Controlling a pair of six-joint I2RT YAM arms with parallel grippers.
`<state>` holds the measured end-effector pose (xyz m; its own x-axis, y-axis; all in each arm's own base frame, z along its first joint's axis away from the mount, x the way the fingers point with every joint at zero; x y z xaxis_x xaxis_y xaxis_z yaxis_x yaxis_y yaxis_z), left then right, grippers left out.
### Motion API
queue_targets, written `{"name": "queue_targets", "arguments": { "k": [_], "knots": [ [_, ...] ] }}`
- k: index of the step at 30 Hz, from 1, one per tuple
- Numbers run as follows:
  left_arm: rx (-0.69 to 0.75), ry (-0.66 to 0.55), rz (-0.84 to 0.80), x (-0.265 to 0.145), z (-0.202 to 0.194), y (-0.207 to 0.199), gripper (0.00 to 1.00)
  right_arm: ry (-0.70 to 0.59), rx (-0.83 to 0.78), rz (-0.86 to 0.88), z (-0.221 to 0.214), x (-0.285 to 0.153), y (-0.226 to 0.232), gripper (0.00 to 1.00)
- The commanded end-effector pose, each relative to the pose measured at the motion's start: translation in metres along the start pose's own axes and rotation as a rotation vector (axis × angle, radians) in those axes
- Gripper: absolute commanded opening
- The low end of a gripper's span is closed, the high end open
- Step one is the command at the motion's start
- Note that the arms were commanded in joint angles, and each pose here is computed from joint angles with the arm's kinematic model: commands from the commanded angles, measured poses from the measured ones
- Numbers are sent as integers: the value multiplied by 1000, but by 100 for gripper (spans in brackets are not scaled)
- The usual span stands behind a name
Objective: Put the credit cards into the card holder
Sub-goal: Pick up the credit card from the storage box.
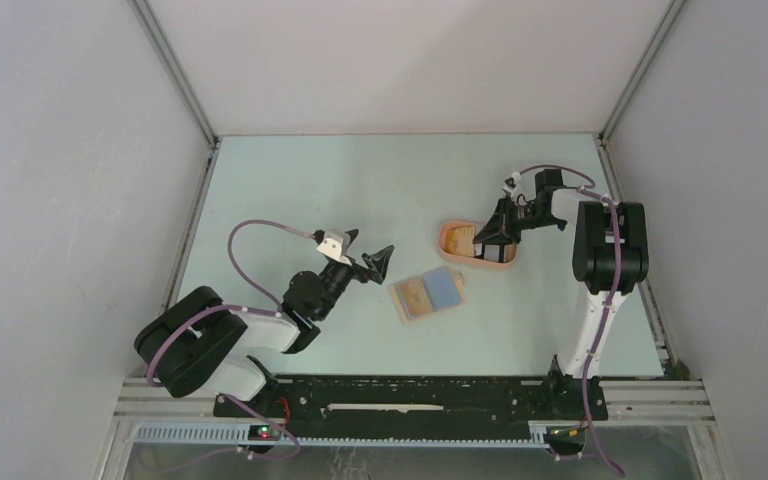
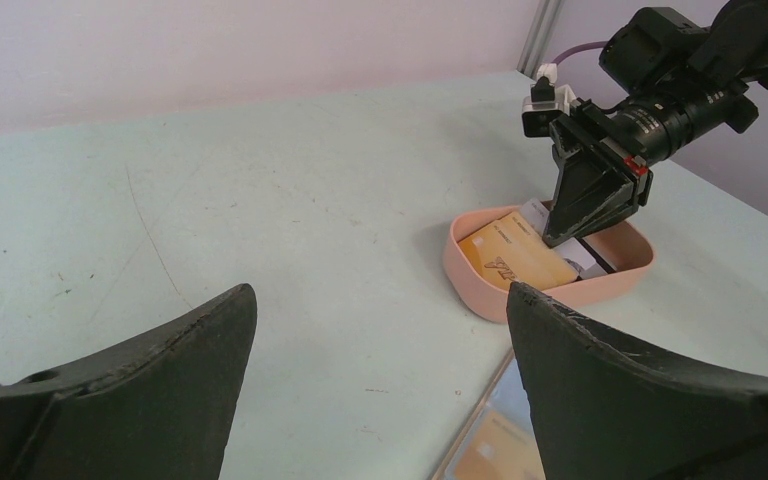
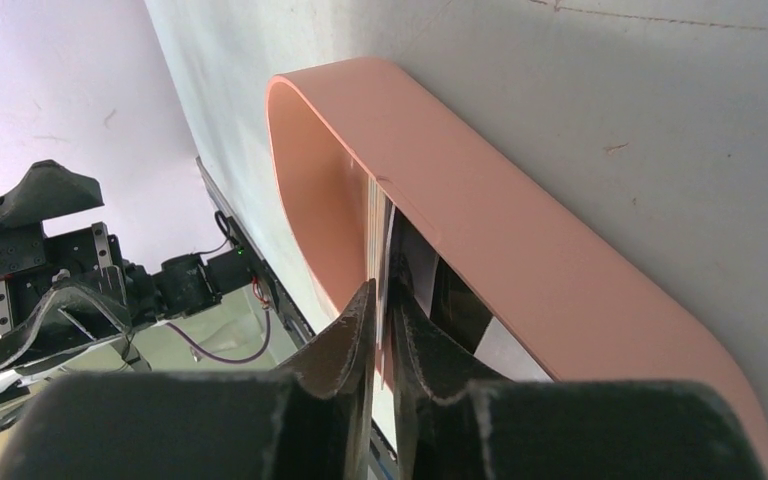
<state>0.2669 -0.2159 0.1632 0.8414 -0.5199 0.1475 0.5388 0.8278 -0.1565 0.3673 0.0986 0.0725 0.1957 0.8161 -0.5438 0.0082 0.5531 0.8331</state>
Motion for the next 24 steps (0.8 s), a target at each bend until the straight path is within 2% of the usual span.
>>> {"name": "queue_targets", "arguments": {
  "k": [1,8,24],
  "knots": [
    [5,-29,-9,-1,5,-2,100,-21,-47,5,2,-9,9,19],
    [4,-30,-9,-1,5,-2,100,-16,-42,4,2,-8,7,24],
    [4,-30,-11,0,6,-2,100,-30,-24,-5,3,-15,2,18]
  ]
}}
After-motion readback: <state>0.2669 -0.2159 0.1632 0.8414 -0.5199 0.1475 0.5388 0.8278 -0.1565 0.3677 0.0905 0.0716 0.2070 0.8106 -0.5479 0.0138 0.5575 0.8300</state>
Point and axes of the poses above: each gripper's point midway between its finger pads, its own x axis out along the fingers, its own y axis along the line the jaws close on, z = x × y, the point moved 4 cm from there along -x, back along the fingers
